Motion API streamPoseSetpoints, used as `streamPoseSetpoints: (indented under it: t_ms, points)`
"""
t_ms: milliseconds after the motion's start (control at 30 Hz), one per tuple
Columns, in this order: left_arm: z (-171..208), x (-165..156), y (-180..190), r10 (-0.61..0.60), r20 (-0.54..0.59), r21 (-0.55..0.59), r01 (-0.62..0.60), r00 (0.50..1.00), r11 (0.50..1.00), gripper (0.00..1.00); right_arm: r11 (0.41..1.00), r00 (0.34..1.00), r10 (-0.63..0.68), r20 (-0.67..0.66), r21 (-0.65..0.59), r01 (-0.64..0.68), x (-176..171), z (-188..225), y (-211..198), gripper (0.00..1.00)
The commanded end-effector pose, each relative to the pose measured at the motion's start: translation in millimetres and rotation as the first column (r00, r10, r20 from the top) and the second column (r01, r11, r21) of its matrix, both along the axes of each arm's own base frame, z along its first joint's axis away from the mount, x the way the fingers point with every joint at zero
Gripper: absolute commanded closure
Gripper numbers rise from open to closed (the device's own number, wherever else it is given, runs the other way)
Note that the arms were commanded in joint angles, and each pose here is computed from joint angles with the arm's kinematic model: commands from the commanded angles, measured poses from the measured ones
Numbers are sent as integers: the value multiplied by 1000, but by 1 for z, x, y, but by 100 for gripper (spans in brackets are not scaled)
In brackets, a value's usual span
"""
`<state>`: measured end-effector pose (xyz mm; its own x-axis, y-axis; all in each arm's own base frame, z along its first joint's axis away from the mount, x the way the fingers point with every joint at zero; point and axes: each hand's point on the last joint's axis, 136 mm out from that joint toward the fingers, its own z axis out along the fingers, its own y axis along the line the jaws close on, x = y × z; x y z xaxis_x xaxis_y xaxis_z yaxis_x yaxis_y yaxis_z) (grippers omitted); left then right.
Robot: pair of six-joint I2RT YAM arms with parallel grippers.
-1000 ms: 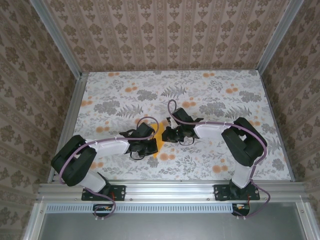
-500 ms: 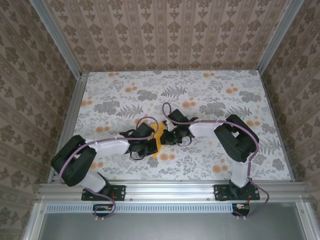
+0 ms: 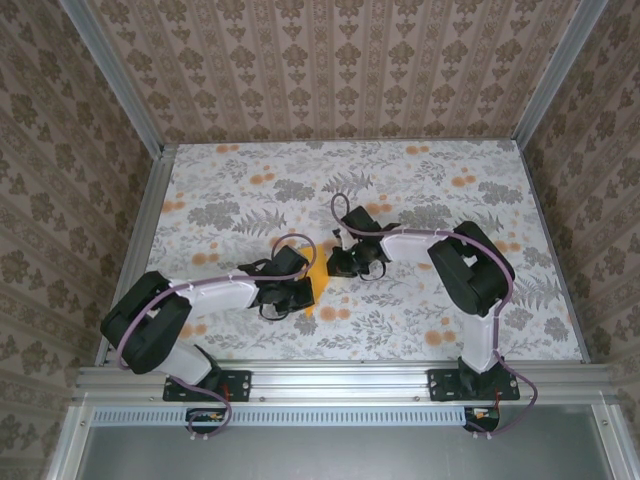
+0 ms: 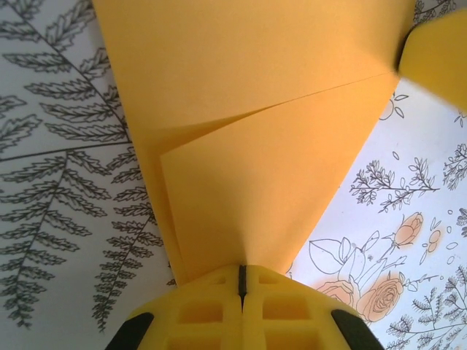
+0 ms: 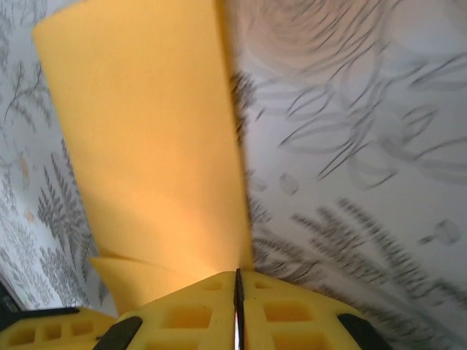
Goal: Fold a paper plane with a square sheet of paper (pick it up from the middle)
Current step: Fold the triangle third at the center of the table.
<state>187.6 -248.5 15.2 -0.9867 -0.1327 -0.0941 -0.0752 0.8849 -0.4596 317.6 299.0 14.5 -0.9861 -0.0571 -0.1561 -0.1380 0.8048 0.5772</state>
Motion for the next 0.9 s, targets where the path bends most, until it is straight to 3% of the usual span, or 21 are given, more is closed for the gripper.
streamPoseSetpoints:
  t_ms: [0,200,333,567,867]
  points:
    - [-37,-40,56,41,-142,230,-8,989,973,98,996,999,-28,22,-85,30,15,-9,-18,89]
    - [-33,-35,51,25,-124,220,3,992,975,98,999,994,-22,104,-36,25,17,32,-19,89]
    - [-33,-32,48,16,-118,219,10,993,976,98,1000,993,15,119,0,-15,0,48,-10,89]
    - [-32,-30,47,10,-112,217,15,994,976,98,994,994,102,48,30,-103,-36,30,27,91]
    - [-26,-26,44,-5,-86,200,22,996,980,99,993,993,118,-14,-27,-118,-40,-3,34,93]
